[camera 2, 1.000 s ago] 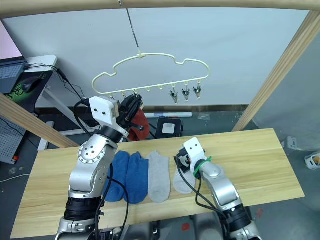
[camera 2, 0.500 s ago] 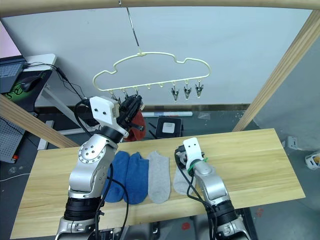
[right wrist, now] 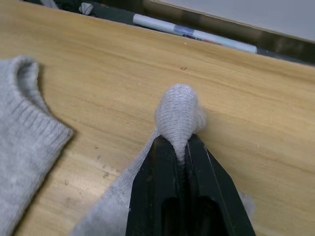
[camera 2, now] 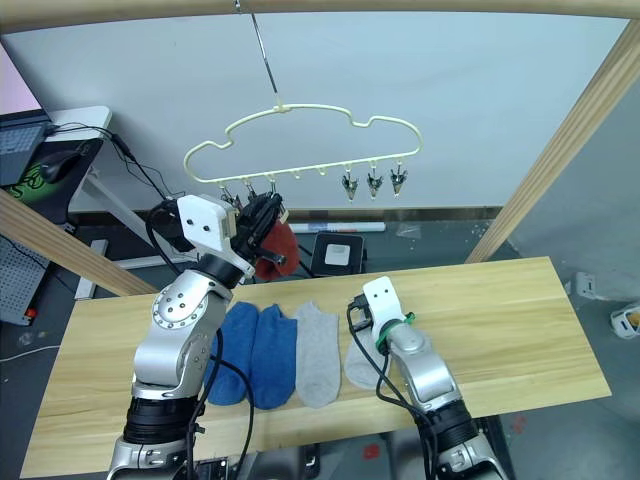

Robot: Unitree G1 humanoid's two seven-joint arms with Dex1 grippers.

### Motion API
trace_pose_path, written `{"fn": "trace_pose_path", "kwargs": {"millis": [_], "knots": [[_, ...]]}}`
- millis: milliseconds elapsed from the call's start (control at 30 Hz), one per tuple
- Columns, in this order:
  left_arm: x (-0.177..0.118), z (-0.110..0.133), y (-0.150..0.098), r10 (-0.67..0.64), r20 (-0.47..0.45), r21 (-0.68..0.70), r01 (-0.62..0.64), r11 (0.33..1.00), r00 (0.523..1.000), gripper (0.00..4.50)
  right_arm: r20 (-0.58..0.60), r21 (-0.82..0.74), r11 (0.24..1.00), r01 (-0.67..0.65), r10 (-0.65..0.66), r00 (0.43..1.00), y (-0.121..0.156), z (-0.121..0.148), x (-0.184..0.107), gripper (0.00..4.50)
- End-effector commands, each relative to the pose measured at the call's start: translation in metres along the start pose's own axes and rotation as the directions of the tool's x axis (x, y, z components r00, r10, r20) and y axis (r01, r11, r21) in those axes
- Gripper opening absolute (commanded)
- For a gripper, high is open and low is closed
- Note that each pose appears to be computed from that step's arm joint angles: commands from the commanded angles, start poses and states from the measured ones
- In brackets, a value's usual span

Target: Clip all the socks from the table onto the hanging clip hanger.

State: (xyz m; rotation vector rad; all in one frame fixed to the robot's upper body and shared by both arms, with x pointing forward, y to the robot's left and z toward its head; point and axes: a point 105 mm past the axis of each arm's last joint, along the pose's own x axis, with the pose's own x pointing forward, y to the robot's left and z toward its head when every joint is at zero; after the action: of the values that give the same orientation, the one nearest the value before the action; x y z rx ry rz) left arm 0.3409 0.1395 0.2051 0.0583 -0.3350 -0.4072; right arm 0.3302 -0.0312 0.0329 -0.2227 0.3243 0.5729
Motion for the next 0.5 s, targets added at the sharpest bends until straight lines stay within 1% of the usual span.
{"fn": "trace_pose_path", "kwargs": {"millis": [33,100,233,367,500], "knots": [[-0.004,0.021,0.001,-0.037,0.054,-0.038,0.039,0.999,0.998,0.24,0.211,-0.190,0.978,-0.088,0.128,0.969,0.021,0.051,-0.011,0.00],[-0.004,0.025,0.005,-0.046,0.054,-0.071,0.049,0.996,0.998,0.24,0.265,-0.285,0.951,-0.119,0.198,0.944,0.029,0.066,-0.016,0.00],[-0.006,0.032,0.008,-0.075,0.057,-0.146,0.083,0.986,0.996,0.24,0.322,-0.386,0.910,-0.152,0.287,0.902,0.041,0.089,-0.020,0.00],[-0.009,0.040,0.009,-0.121,0.059,-0.213,0.131,0.968,0.991,0.24,0.375,-0.462,0.878,-0.126,0.322,0.869,0.045,0.115,-0.018,0.00],[-0.010,0.044,0.013,-0.147,0.055,-0.268,0.156,0.951,0.988,0.24,0.419,-0.494,0.864,-0.094,0.331,0.845,0.046,0.135,-0.017,0.00]]}}
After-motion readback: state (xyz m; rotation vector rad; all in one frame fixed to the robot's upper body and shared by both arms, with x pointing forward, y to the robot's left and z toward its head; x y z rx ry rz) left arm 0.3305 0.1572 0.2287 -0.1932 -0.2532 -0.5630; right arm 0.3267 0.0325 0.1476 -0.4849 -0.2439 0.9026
